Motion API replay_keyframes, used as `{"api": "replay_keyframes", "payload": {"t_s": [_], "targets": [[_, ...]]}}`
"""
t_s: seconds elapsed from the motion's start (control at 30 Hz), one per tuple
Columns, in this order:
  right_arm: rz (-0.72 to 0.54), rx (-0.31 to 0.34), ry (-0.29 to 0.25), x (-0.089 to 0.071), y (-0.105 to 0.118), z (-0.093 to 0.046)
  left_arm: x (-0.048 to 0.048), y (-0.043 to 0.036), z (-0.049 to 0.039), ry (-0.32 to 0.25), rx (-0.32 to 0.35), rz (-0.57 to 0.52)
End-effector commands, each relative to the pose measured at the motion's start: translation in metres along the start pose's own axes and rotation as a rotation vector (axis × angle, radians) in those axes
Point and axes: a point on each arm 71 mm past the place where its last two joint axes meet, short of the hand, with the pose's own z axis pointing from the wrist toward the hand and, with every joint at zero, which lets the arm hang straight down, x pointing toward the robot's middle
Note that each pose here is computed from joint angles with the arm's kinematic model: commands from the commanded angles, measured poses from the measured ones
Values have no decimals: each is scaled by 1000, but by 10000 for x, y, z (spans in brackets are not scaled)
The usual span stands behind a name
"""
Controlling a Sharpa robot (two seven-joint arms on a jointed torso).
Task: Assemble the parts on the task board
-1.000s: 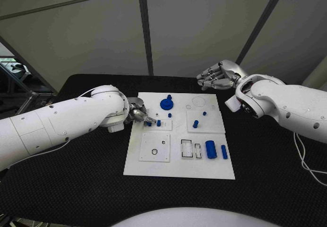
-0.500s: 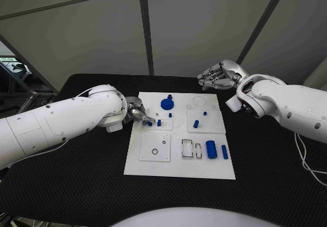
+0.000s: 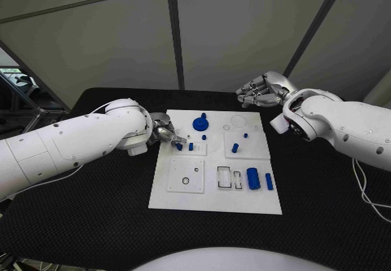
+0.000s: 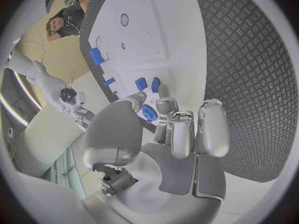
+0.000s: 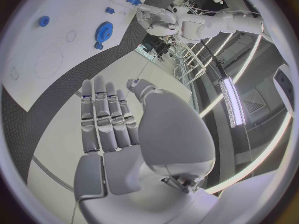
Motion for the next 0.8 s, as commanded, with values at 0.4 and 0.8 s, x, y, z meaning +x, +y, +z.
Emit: {"api": "replay_keyframes", "payload": {"t_s": [0.4,0.8], "targets": [[-1,-11,1,-1,20,3,-121,8,-22,-34,-1,-24],[-1,-10,2,-2,18,3,-131,18,-12,-31,-6,-25]]}}
